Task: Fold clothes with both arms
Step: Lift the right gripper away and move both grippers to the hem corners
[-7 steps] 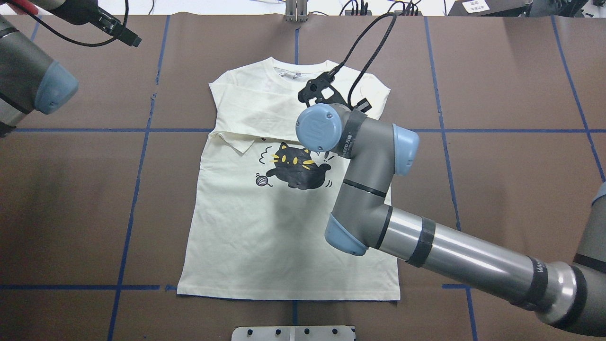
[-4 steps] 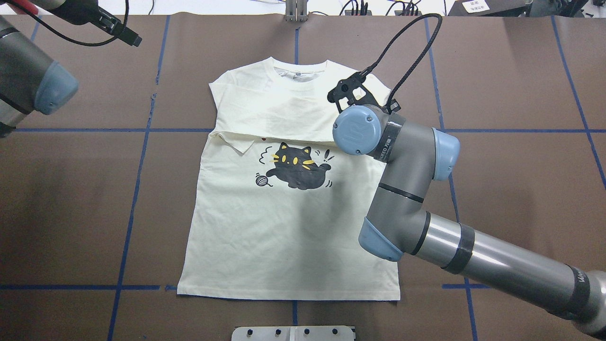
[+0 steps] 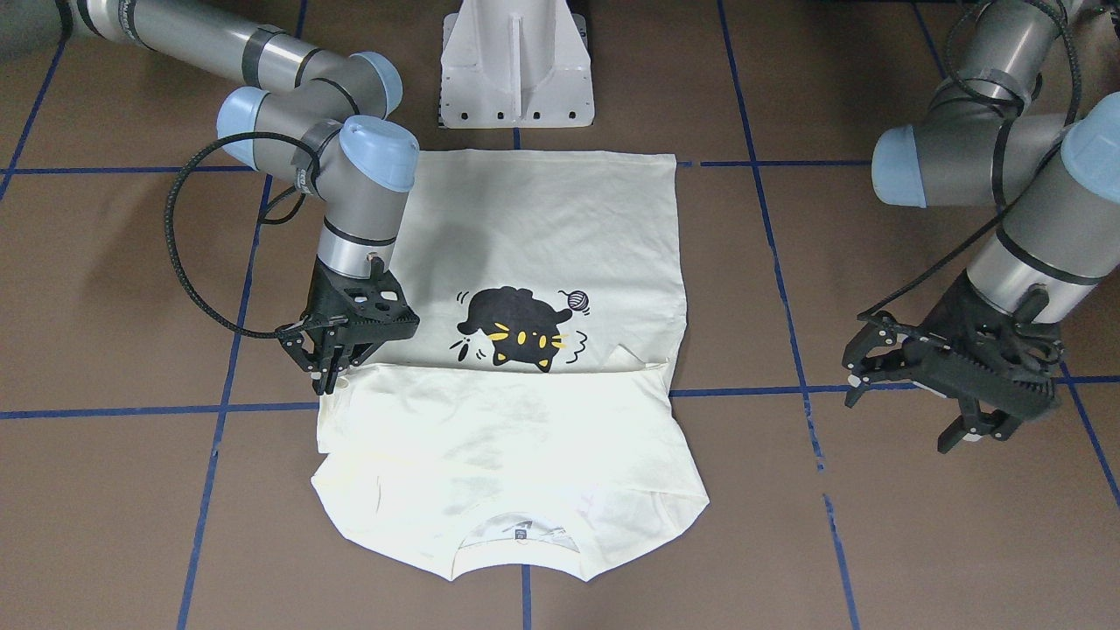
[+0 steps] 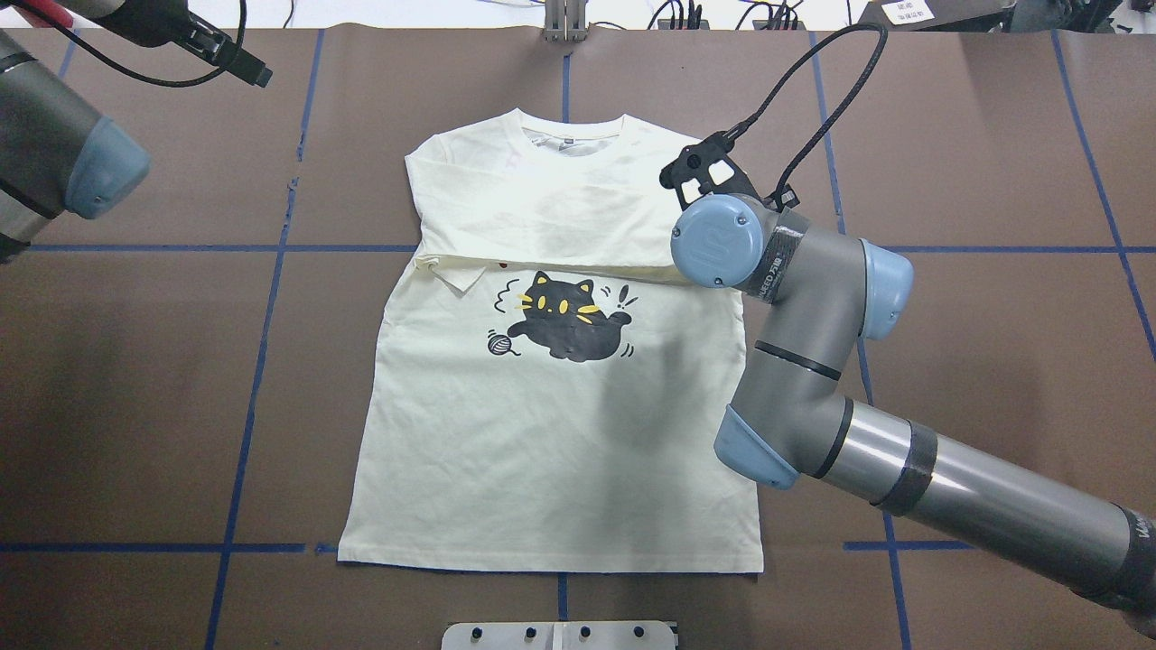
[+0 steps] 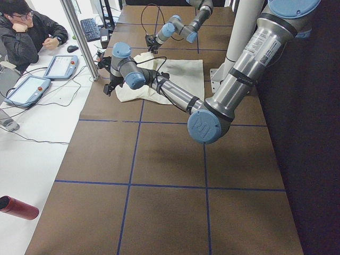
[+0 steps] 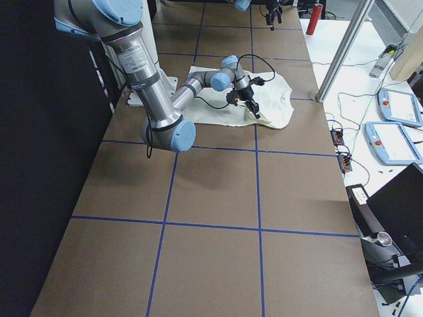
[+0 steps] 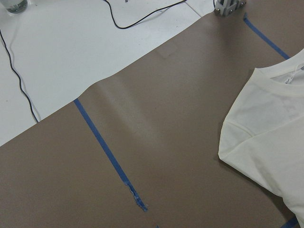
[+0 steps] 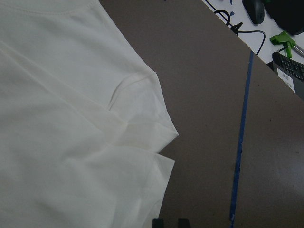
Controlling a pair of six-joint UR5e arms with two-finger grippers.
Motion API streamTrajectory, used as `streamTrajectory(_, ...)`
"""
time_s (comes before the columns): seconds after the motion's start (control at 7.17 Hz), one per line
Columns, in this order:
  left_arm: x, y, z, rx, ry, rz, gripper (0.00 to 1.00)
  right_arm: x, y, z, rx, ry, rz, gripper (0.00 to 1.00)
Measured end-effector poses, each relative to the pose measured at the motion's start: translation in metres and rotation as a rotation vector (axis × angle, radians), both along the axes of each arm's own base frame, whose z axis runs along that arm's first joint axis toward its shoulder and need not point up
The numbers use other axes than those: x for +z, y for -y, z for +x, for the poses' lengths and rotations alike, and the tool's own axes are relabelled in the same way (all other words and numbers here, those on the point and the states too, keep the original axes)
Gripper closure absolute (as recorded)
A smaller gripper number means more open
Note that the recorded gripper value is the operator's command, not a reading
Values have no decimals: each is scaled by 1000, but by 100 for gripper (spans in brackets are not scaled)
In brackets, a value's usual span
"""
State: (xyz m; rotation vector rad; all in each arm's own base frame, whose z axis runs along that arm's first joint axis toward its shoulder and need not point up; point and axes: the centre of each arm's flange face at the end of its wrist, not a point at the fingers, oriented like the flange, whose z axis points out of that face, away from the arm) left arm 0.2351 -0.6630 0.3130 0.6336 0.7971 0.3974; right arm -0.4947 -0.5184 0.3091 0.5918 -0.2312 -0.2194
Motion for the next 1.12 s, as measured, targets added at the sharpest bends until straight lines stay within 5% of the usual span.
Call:
streamTrajectory(0.28,-2,-1,0,-2,-3,0,0,-10,16,21,3,101,-88,0)
streamTrajectory(0.56,-3,-11,0,-23,-25,-27,0,-48,19,57,2,321,-218,0)
streamTrajectory(1.12,3,-123,9,-67,-141,-160,0,-87,-57,90,133,658,-393,0)
